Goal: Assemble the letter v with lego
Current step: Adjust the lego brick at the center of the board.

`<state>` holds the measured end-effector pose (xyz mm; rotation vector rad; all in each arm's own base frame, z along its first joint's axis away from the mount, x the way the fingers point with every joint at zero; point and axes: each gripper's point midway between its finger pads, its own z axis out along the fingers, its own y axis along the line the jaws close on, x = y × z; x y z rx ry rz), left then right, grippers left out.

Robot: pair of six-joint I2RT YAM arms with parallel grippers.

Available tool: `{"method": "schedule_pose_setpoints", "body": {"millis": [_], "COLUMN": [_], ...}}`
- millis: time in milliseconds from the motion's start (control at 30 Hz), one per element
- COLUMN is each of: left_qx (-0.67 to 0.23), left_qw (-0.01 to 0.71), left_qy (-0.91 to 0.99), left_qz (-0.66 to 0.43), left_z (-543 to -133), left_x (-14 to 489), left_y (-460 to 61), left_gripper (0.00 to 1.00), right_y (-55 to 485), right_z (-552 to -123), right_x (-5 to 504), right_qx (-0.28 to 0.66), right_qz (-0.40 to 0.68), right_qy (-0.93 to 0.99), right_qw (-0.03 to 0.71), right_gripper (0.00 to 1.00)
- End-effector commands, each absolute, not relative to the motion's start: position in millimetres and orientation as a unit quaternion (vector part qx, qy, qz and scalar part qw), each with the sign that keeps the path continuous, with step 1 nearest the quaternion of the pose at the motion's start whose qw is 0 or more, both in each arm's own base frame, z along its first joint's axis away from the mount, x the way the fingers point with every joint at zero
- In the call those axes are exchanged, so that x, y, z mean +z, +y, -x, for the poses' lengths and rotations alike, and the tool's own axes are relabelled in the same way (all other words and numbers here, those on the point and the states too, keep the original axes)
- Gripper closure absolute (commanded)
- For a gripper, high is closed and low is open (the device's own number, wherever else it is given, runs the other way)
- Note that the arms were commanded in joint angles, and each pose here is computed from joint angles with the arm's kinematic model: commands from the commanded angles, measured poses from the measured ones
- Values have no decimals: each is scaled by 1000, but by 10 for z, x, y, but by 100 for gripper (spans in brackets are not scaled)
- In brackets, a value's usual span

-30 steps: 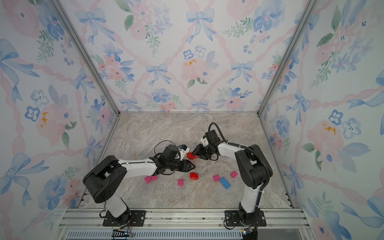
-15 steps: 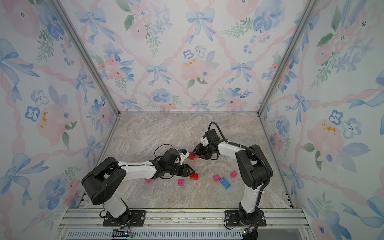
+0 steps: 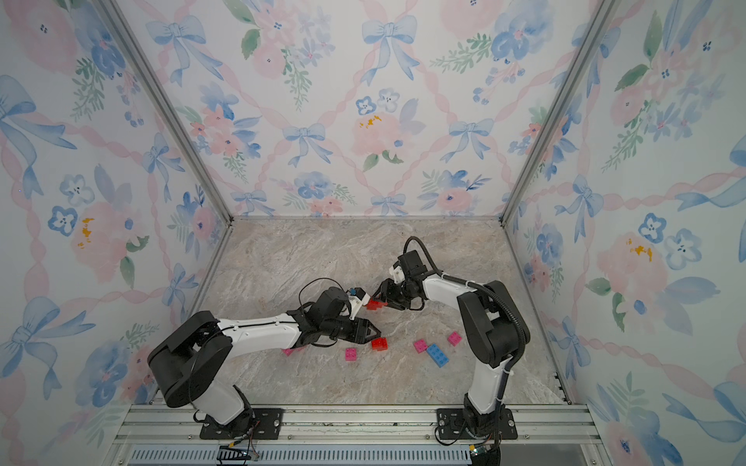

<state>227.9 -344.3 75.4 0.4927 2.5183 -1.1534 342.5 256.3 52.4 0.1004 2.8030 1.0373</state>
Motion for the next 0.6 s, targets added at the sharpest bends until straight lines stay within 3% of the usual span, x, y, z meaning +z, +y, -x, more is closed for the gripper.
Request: {"method": "schedule_pose_setpoints", "body": {"millis": [0,267,467,567], "left_qx": [-382,-385,-405,-375], "left_qw": [171,133,133,168], "left_qy": [888,897,890,896], "left_qz": [-191,-174,-161,-169], "left_z": [-2373,-2069,-1937,-2051], "left_x": [658,560,757,808], "left_y": [-3505,-3478,-3457,-3395], "left_gripper": [47,47,47,37], "right_y": [2600,2601,2600,2602], "right_z": [-3428,-3416,-3424,-3425], "right_x": [653,654,639,624], "right_qx": [345,341,341,342], "right_qz": [-19,-19,-20,-20], "right_qy": [935,936,936,936], "right_qw": [86,83,81,81], "right_gripper": [47,47,47,46]}}
